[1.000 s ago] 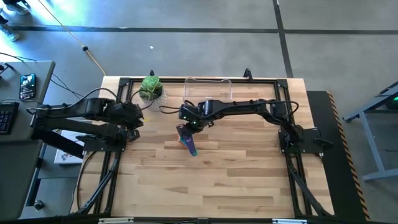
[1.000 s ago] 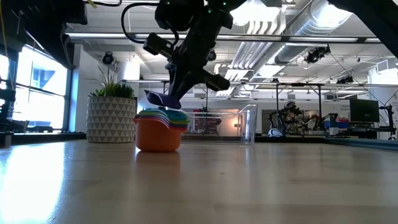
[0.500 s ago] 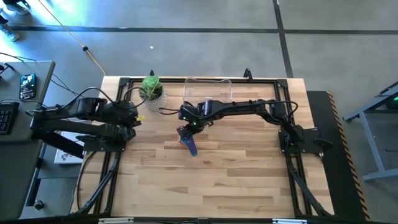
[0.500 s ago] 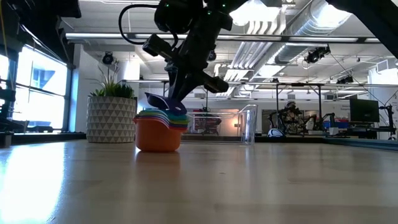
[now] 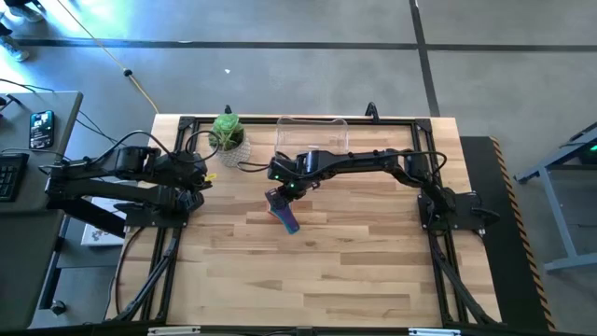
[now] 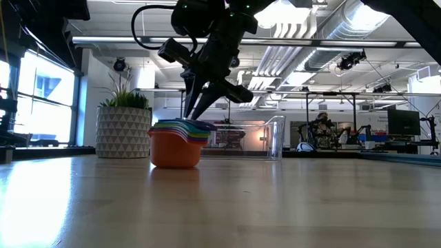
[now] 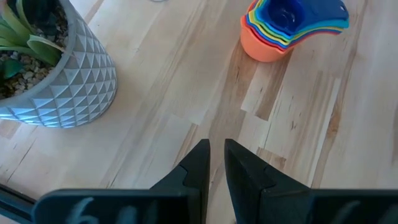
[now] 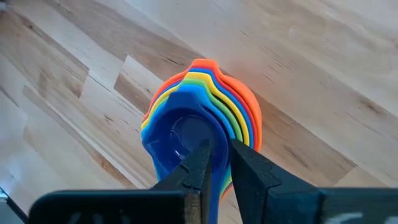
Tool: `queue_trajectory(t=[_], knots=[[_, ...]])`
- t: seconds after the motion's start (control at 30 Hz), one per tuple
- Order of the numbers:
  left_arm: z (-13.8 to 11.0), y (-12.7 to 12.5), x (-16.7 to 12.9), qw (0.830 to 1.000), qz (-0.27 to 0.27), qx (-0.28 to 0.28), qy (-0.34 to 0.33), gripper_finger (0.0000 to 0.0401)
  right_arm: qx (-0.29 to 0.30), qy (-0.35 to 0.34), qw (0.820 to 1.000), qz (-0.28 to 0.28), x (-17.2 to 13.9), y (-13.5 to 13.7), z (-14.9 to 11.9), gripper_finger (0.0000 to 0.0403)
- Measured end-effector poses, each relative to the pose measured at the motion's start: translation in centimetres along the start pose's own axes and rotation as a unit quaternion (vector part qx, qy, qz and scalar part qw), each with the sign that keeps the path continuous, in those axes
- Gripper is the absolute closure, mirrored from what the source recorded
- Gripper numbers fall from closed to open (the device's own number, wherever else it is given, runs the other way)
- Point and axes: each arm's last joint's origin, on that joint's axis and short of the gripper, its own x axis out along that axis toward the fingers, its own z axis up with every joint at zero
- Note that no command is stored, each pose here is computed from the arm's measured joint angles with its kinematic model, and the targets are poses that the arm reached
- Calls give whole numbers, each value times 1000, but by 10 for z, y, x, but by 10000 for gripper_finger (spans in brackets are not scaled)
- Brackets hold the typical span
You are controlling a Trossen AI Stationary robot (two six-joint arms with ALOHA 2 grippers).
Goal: Nest measuring cups in basket
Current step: Stack the dark blue measuring cup on top of the light blue measuring cup
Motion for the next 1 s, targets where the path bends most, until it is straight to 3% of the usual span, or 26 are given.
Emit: queue_trajectory(t=[0.13, 0.3, 0.57, 1.0], knots=[[0, 0, 0, 1000, 0, 0, 0, 364, 7, 6, 1000, -8, -1, -1, -1, 352], [-2, 1, -1, 1000, 2, 1, 5, 364, 14, 30, 997, -63, -9, -8, -6, 352], [-7, 3, -6, 1000, 0, -8, 0, 364, 19, 58, 993, -103, -3, -3, -34, 352], [-17, 9, -19, 999, -16, -15, -44, 364, 26, 50, 994, -96, 17, 14, -56, 352]])
